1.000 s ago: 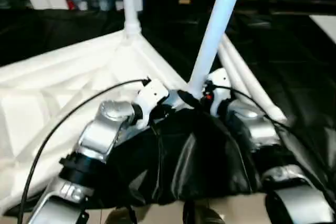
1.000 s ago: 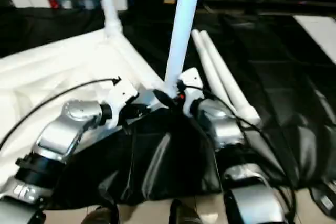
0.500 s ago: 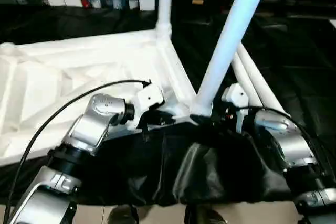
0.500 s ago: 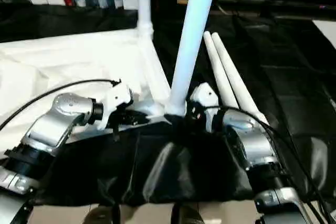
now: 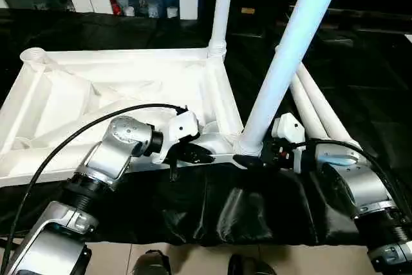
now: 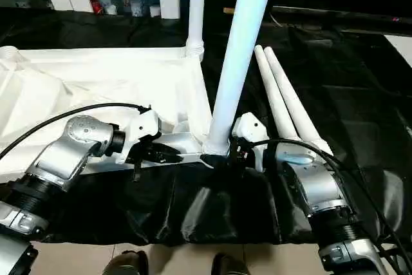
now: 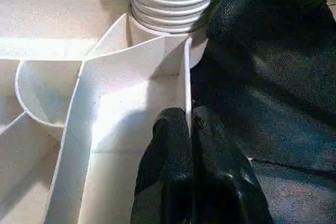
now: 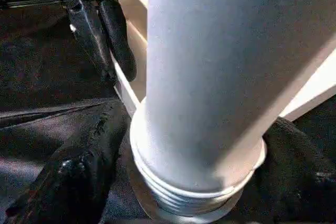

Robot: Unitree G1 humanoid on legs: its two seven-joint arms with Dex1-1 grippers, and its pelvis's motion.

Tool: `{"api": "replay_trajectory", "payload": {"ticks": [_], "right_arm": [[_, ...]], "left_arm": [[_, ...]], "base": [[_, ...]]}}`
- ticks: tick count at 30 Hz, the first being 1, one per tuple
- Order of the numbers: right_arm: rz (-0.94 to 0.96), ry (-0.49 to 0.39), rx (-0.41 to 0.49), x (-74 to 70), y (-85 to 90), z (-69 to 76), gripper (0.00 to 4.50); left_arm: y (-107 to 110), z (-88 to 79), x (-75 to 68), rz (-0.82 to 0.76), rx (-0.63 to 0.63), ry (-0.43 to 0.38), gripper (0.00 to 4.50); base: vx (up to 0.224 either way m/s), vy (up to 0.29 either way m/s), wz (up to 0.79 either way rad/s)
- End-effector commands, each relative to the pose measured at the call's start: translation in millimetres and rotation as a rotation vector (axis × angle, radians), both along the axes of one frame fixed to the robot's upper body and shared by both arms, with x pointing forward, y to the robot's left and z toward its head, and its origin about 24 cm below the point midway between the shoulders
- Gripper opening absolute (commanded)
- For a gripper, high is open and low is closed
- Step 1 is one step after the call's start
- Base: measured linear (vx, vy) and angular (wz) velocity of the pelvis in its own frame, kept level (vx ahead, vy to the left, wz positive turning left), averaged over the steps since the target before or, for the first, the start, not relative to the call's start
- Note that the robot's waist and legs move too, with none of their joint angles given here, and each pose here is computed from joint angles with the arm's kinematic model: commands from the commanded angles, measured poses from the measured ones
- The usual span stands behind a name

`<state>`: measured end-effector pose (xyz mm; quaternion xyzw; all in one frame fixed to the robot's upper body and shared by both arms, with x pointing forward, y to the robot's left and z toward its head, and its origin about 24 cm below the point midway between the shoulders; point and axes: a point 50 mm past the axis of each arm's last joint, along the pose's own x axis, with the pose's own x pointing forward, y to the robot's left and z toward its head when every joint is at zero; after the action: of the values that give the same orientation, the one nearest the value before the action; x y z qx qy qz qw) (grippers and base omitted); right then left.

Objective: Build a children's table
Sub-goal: Rotate leg to tighten

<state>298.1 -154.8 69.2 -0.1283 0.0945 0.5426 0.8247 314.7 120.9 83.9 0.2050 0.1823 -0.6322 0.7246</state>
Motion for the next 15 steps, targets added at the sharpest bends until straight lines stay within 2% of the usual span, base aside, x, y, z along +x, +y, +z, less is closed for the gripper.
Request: {"api": "replay_trajectory", "payload": {"ticks": [1,4,6,10,15], "right_arm": [[0.037,-0.006,-0.003,-1.8,3.5,1.9,3.51],[0.035,-0.001,0.0,-1.9,4.9,0.3,3.42],[0.033,0.002,0.004,-2.0,6.7,-1.5,3.12],[0.033,0.012,0.017,-3.1,10.6,-4.7,2.83],[0.014,0.042,0.053,-5.3,15.1,-10.9,2.76]], "left_arm": [[-7,9.3,3.6,-0.028,-0.036,-0.034,0.0],[-7,8.8,4.2,-0.027,-0.036,-0.033,0.0],[-8,8.2,4.3,-0.026,-0.038,-0.031,0.0],[-8,6.1,3.8,-0.026,-0.037,-0.027,0.0],[-8,4.4,3.6,-0.01,-0.047,-0.016,0.0]], "base": [[0.0,0.0,0.0],[0.0,0.0,0.0],[0.0,0.0,0.0],[0.0,0.0,0.0],[0.0,0.0,0.0]]}}
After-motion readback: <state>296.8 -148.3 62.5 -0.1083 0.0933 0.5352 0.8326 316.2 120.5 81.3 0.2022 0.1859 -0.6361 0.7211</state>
